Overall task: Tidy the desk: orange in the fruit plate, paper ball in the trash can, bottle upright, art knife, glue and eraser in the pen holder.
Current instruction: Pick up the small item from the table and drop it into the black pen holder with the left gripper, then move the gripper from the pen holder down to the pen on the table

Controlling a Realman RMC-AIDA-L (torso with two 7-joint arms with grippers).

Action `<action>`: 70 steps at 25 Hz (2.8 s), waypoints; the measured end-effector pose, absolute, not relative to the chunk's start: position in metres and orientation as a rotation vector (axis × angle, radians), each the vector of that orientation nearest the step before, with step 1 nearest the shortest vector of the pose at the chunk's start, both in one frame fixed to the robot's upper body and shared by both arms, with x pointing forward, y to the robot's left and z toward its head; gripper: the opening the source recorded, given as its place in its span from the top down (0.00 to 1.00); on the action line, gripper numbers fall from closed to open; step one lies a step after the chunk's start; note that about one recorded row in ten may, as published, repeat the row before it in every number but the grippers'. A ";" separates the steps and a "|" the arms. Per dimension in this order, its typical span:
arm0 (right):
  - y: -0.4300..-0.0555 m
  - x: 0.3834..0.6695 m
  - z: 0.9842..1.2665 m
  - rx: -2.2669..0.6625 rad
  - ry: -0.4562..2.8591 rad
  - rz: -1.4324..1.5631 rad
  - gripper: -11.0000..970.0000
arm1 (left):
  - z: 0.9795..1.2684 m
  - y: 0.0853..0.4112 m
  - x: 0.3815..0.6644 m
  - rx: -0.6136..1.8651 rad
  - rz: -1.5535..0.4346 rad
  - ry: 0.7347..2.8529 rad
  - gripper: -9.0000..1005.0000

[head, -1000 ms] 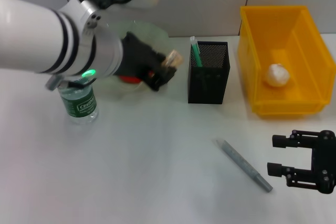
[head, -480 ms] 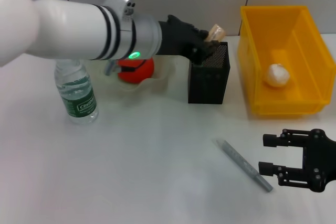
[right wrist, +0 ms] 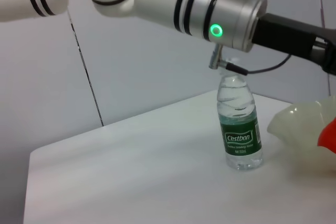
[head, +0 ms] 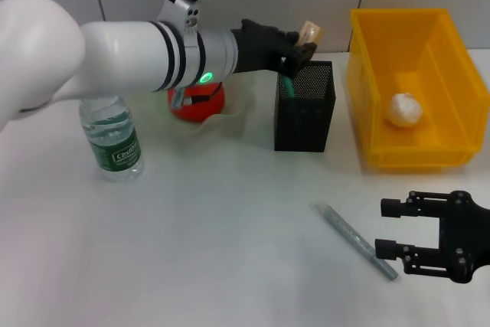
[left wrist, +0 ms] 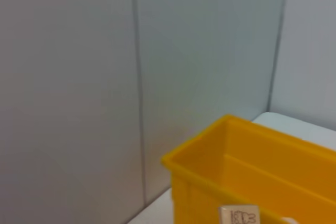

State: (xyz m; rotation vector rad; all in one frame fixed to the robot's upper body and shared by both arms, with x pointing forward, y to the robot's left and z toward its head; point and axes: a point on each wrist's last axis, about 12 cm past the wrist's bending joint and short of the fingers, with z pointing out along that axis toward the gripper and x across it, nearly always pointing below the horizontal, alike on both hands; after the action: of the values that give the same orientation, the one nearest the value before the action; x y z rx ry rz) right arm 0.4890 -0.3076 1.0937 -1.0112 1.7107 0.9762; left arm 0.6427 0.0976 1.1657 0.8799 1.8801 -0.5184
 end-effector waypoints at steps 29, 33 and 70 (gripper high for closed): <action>-0.341 0.481 1.097 -0.834 1.739 0.868 0.33 | 1.137 0.090 0.637 0.885 -0.503 1.886 0.67; -0.341 0.481 1.097 -0.833 1.736 0.870 0.33 | 1.136 0.093 0.639 0.831 -0.509 1.890 0.67; -0.266 0.550 1.200 -1.002 2.327 0.679 0.33 | 1.118 0.337 0.465 0.599 -0.900 1.408 0.16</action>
State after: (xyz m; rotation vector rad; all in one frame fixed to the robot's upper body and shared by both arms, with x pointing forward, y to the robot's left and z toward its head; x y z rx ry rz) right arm 0.5501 -0.2665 1.1997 -1.0021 2.3271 0.6795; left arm 0.4651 0.3366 1.1180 0.5987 1.4082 -0.9003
